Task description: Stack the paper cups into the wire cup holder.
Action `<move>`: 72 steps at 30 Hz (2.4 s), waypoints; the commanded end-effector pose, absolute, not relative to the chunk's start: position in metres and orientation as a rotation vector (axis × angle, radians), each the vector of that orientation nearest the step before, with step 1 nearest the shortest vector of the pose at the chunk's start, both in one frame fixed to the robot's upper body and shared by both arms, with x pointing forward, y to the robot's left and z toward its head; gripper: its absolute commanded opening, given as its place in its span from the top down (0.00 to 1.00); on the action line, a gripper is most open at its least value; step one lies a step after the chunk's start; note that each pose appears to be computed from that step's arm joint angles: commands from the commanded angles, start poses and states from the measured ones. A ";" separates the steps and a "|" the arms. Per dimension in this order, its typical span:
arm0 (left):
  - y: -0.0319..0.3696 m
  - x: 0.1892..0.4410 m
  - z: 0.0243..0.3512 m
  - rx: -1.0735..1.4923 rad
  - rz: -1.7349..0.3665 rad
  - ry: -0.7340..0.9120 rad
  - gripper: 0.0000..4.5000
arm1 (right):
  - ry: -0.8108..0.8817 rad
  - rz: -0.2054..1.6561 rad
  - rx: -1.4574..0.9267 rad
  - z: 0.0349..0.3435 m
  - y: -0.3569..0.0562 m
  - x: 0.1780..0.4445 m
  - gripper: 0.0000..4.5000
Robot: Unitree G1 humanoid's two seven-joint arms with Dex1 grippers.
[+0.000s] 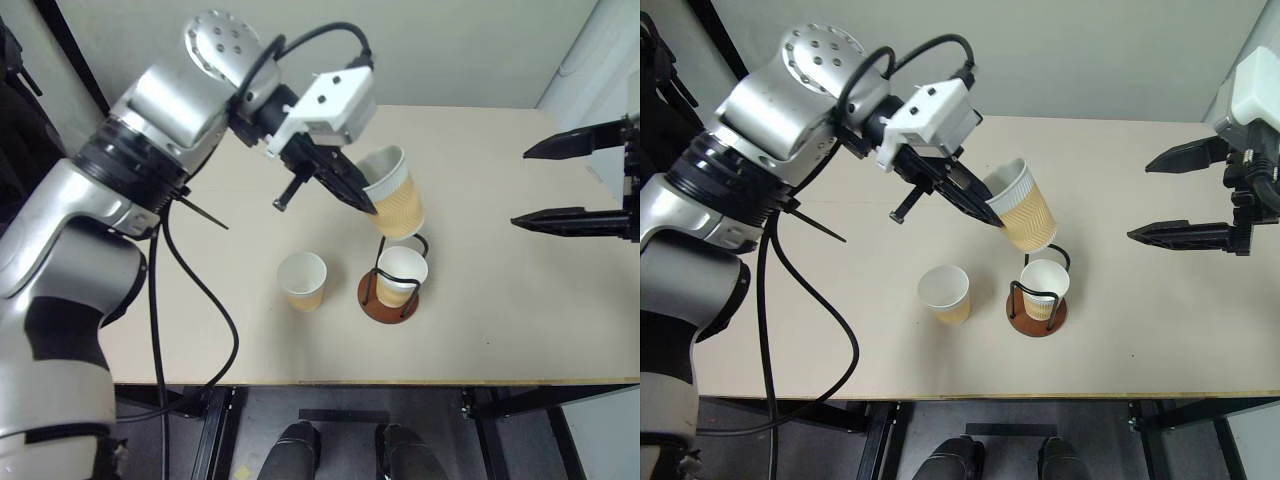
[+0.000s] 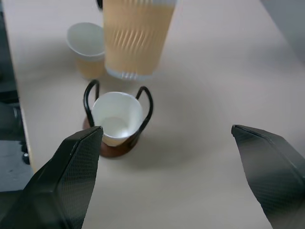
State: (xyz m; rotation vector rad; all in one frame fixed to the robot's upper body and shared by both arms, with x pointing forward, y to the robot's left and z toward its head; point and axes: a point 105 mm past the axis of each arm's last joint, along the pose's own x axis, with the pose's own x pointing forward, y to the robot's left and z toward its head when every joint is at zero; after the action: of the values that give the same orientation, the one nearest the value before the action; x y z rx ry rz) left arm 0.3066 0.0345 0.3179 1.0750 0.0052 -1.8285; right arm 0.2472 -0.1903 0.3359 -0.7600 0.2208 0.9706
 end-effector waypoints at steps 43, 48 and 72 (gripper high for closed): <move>-0.006 0.299 0.272 1.471 -2.035 -0.084 1.00 | 0.184 0.872 -0.756 0.337 -0.191 0.230 0.00; -0.006 0.302 0.265 1.524 -2.032 -0.088 1.00 | 0.183 0.869 -0.756 0.337 -0.191 0.230 0.00; -0.012 0.324 0.329 1.240 -1.804 -0.329 0.40 | 0.117 0.904 -0.722 0.338 -0.180 0.236 0.00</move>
State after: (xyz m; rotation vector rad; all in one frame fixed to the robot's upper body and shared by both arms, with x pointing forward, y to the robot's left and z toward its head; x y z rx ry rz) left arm 0.3223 -0.0246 0.2998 1.2888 -0.2848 -1.8643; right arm 0.2374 -0.1843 0.3302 -0.7171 0.1651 0.9034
